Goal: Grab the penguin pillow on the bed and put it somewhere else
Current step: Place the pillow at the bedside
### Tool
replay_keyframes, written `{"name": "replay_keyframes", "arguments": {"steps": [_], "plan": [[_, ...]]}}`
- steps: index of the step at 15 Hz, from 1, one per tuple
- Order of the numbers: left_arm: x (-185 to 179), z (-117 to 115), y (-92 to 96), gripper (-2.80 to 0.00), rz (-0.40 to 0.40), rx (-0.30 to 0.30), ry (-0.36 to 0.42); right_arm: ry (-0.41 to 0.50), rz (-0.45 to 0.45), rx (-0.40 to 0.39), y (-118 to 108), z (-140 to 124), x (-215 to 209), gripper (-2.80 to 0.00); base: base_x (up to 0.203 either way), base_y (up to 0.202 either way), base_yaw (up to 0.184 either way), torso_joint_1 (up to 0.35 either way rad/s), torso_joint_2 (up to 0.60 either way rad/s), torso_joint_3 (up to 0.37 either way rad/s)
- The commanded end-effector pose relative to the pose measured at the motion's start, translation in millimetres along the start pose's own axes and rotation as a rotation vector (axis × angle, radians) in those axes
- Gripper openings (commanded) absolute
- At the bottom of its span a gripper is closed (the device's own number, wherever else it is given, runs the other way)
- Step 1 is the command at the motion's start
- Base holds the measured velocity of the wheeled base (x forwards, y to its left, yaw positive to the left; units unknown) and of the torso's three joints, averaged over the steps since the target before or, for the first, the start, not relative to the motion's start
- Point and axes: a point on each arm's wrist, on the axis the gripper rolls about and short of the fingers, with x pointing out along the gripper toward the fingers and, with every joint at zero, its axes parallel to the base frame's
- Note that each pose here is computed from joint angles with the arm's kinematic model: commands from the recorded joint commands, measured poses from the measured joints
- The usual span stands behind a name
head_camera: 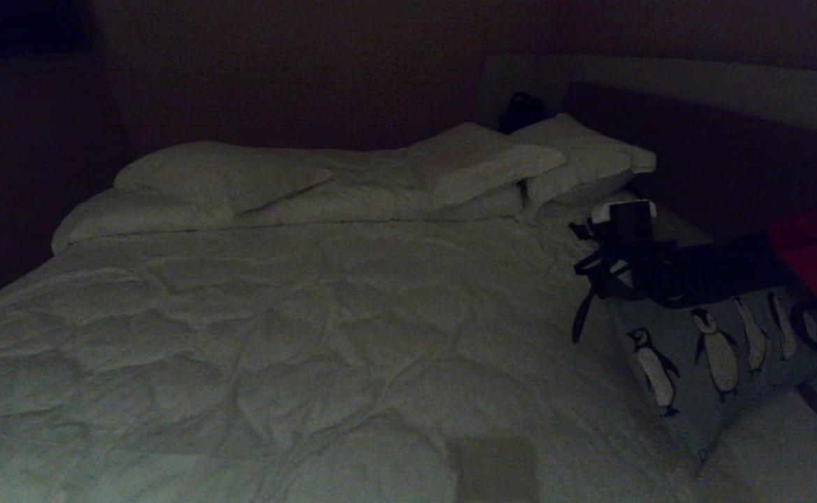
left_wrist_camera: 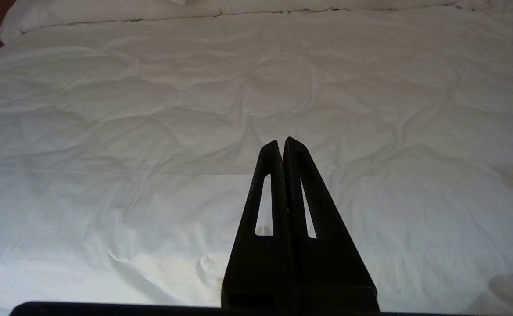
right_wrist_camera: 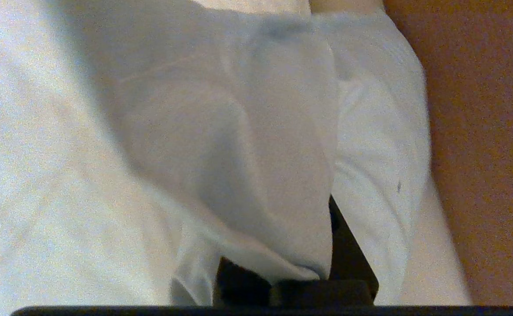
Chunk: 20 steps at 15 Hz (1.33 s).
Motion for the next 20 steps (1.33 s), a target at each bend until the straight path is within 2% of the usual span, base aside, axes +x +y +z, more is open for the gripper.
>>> {"name": "replay_keyframes", "arguments": {"steps": [1,4,6,10,11,12,16,17,18,20], "plan": [[0.0,0.1,0.0,-2.8,0.001,0.0,-0.001,0.008,-0.011,0.06,8.1,7.4,22.3,-2.8,0.0,0.0,0.0,0.0,0.0,0.0],[0.0,0.1,0.0,-2.8,0.001,0.0,-0.002,-0.037,-0.049,0.133,9.7,26.5,53.9,-2.8,0.0,0.0,0.0,0.0,0.0,0.0],[0.0,0.1,0.0,-2.8,0.001,0.0,-0.002,-0.039,-0.023,0.133,18.6,18.3,76.2,-2.8,0.0,0.0,0.0,0.0,0.0,0.0],[0.0,0.0,0.0,-2.8,0.001,0.0,0.0,-0.042,-0.022,0.154,21.0,12.7,84.5,-2.8,0.0,0.0,0.0,0.0,0.0,0.0],[0.0,0.1,0.0,-2.8,0.001,0.0,-0.002,-0.041,-0.023,0.154,20.7,12.6,84.7,-0.46,0.0,0.0,0.0,0.0,0.0,0.0],[0.0,0.0,0.0,-2.8,0.001,0.0,0.0,-0.041,-0.022,0.153,21.0,12.2,84.9,0.0,0.0,0.0,0.0,0.0,0.0,0.0],[0.0,0.0,0.0,-2.8,0.001,0.0,0.0,-0.055,-0.019,0.198,14.7,18.9,73.3,0.0,0.0,0.0,0.0,0.0,0.0,0.0],[0.0,0.0,0.0,-2.8,0.001,0.0,0.0,-0.076,-0.007,0.208,10.9,27.4,60.2,0.0,0.0,0.0,0.0,0.0,0.0,0.0],[0.0,0.0,0.0,-2.8,0.001,0.0,0.0,-0.109,0.012,0.222,5.2,38.9,41.5,0.0,0.0,0.0,0.0,0.0,0.0,0.0],[0.0,0.1,0.0,-2.8,0.001,0.0,-0.001,-0.15,0.088,0.213,12.7,49.3,13.5,0.0,0.0,0.0,0.0,0.0,0.0,0.0]]}}
